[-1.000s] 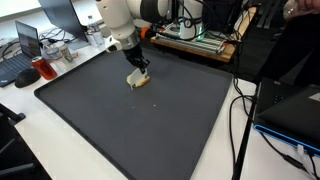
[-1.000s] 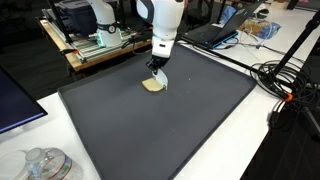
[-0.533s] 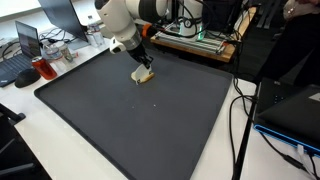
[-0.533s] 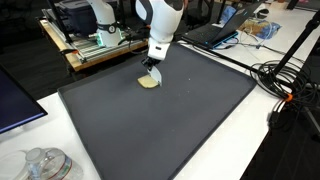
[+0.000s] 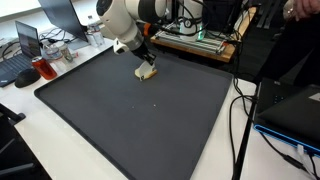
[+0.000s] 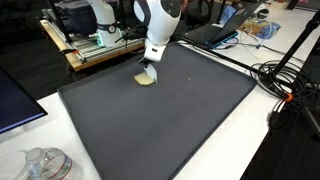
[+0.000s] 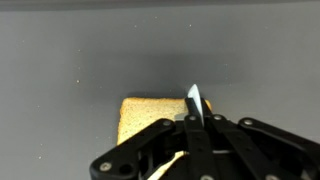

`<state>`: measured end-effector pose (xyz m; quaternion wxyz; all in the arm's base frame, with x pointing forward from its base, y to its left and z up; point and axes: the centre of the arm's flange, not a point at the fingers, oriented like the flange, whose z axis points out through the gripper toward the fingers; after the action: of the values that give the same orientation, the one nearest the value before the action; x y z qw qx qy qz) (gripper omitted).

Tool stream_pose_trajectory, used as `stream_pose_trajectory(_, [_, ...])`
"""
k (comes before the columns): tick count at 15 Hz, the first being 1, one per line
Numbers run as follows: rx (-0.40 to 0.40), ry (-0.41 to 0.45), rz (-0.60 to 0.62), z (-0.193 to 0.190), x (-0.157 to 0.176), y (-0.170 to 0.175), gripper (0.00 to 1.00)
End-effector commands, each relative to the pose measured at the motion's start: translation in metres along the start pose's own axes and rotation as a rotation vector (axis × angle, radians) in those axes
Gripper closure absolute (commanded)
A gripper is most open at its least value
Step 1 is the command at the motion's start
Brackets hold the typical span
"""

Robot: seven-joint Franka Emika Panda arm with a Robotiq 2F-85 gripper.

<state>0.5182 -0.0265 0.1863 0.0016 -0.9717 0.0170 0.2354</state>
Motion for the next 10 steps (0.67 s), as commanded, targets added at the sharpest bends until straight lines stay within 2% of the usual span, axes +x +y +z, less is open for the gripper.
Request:
stream_pose_trajectory(1, [0.029, 0.089, -0.009, 0.022, 0.018, 0.001, 0.99])
stream_pose_trajectory(10, [0.042, 0.266, -0.018, -0.002, 0.042, -0.004, 0.99])
